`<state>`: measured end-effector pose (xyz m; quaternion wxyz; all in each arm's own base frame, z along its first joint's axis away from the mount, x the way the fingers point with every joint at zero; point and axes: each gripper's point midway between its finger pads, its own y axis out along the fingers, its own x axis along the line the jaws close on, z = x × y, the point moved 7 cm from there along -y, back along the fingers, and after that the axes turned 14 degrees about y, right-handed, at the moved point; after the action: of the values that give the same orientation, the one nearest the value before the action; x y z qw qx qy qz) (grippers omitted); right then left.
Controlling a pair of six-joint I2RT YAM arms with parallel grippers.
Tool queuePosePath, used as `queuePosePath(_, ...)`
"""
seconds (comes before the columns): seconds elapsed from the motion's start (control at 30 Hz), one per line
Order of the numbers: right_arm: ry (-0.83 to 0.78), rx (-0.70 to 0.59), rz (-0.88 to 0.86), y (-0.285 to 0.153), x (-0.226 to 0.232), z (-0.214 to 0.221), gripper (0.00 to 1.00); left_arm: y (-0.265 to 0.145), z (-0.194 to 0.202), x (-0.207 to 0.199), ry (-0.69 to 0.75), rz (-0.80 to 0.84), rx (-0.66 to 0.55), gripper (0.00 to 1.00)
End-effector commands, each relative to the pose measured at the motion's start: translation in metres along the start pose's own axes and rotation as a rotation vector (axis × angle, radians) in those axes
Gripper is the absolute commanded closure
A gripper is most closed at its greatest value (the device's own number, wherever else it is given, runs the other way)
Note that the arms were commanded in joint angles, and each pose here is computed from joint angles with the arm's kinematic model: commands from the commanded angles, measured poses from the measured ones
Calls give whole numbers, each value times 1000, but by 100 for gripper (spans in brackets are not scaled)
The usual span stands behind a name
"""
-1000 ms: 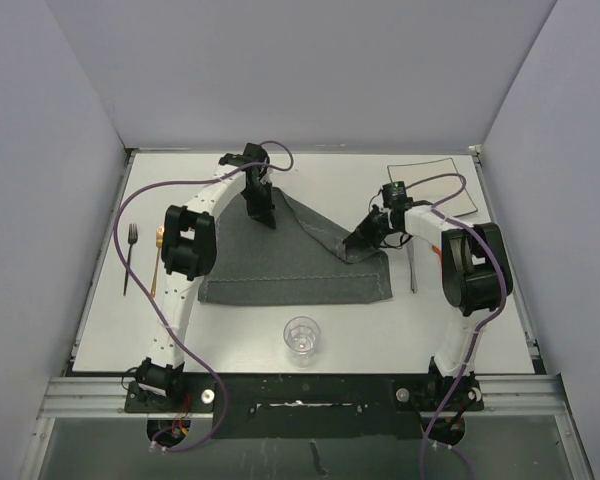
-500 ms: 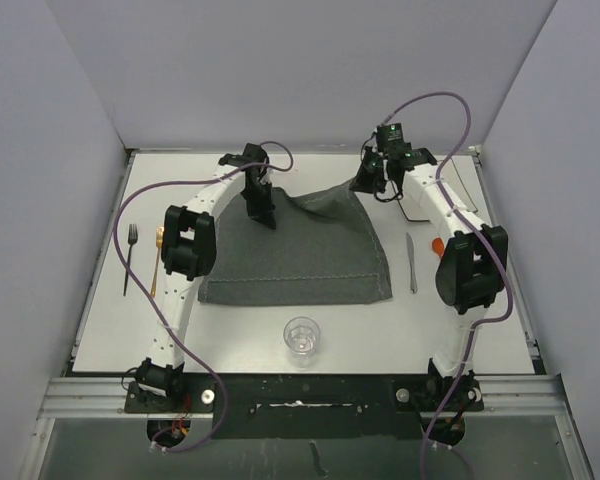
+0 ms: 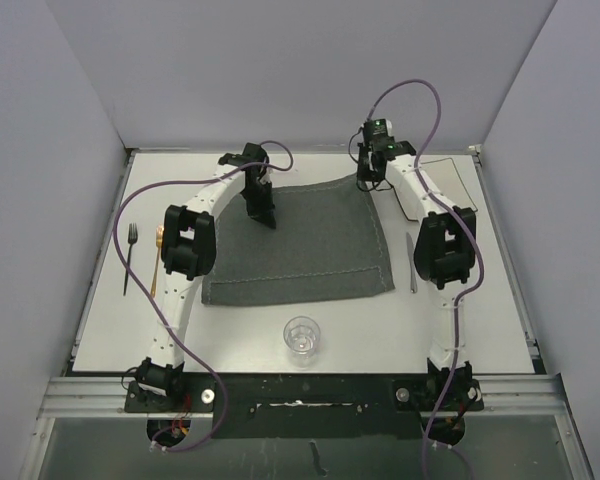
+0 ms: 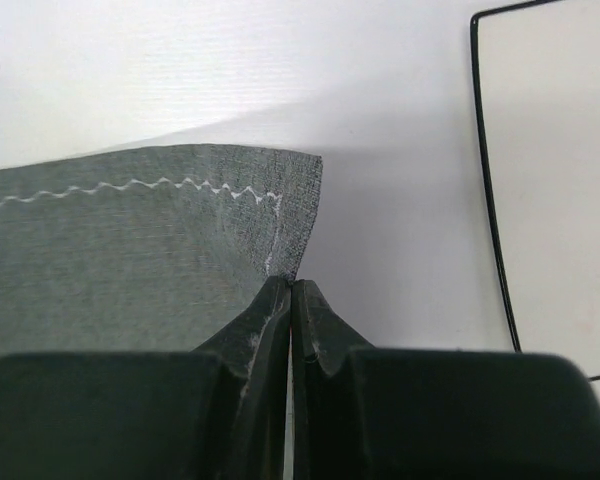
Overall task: Set the dinner table for one person
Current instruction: Flatten out the napkin at the center of the board.
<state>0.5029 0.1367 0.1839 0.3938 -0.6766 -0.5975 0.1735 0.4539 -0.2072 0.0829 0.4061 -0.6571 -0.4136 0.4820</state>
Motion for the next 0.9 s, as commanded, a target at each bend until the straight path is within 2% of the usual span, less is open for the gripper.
queuePosePath(0.0, -50, -106, 71, 10, -3, -22, 100, 25, 6, 18, 2, -50, 52, 100)
queuePosePath(0.13, -45, -80, 130, 26, -8, -23, 98, 30, 7, 21, -1, -52, 59, 100)
queuePosePath(0.2, -42, -67, 155, 32, -12, -19, 90, 31, 7, 22, 0, -53, 61, 100)
queuePosePath(0.3, -26, -63, 173, 32, -17, -15, 73, 31, 6, 22, 4, -56, 58, 100)
queuePosePath(0.43, 6, -77, 180, 20, -22, -19, 62, 24, 2, 23, 27, -75, 45, 100)
queuePosePath(0.53, 16, -108, 144, 4, -20, -26, 59, 11, -4, 19, 62, -78, 24, 96)
queuePosePath(0.67, -1, -87, 43, -13, -11, -21, 62, -21, -15, 8, 115, -83, -50, 89)
queuePosePath(0.87, -107, 3, 12, -20, 5, 7, 92, -78, -23, -7, 160, -81, -159, 83)
